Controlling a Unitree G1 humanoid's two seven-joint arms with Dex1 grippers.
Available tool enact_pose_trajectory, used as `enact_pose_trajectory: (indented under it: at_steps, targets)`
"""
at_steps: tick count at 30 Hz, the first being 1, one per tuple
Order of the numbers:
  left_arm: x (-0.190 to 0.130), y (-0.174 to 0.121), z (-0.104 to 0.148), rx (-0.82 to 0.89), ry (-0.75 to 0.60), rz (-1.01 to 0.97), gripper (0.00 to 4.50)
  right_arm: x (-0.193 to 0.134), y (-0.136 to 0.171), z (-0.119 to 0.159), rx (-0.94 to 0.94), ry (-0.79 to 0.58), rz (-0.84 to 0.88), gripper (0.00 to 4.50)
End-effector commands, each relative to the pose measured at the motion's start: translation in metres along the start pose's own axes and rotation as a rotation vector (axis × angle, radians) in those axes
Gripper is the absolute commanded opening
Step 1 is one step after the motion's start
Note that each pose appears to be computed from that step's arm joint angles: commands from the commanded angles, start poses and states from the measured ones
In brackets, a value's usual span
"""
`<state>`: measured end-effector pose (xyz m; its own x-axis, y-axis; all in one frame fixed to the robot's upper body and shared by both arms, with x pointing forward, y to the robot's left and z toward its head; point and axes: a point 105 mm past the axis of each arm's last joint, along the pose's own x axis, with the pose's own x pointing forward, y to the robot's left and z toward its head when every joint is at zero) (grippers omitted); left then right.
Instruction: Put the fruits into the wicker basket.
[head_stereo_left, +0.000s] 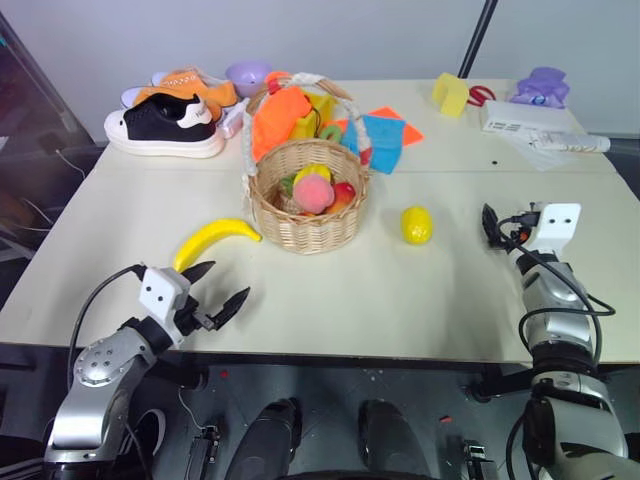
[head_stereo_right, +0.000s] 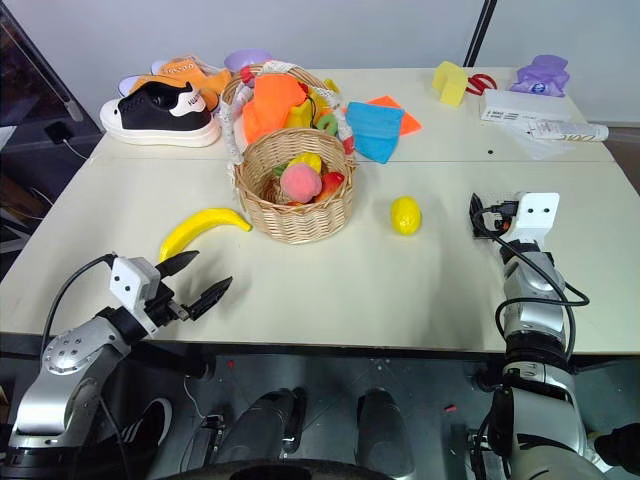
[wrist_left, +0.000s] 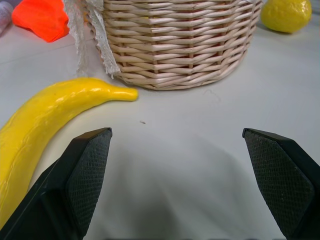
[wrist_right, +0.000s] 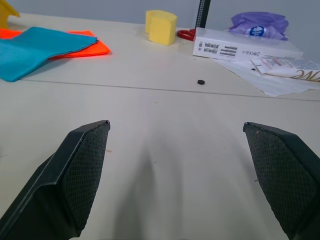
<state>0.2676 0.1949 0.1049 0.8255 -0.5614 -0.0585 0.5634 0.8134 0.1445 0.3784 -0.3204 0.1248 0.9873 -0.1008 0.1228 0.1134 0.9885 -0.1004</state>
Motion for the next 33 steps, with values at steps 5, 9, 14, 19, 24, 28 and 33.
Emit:
enact_pose_trajectory:
  at_steps: [5, 9, 14, 19, 24, 28, 33]
  targets:
    - [0.006, -0.003, 0.014, 0.03, -0.056, -0.022, 4.5, 0.002, -0.003, 0.015, -0.007, -0.056, -0.01, 4.46]
    - [0.007, -0.004, 0.015, 0.036, -0.053, -0.04, 4.5, 0.002, -0.001, 0.014, -0.012, -0.055, -0.001, 4.46]
    - [0.005, -0.002, 0.02, 0.037, -0.081, -0.052, 4.5, 0.002, 0.003, 0.017, -0.01, -0.066, 0.021, 4.46]
    - [0.005, -0.002, 0.021, 0.04, -0.08, -0.057, 4.5, 0.003, 0.008, 0.02, 0.001, -0.076, 0.039, 4.46]
    - [0.005, -0.002, 0.022, 0.035, -0.088, -0.061, 4.5, 0.003, 0.011, 0.021, 0.011, -0.082, 0.053, 4.46]
    - [0.004, 0.001, 0.027, 0.026, -0.11, -0.051, 4.5, 0.002, 0.019, 0.025, 0.004, -0.096, 0.098, 4.46]
    - [-0.001, 0.005, 0.038, 0.02, -0.156, -0.054, 4.5, -0.008, 0.039, 0.04, 0.011, -0.149, 0.228, 4.46]
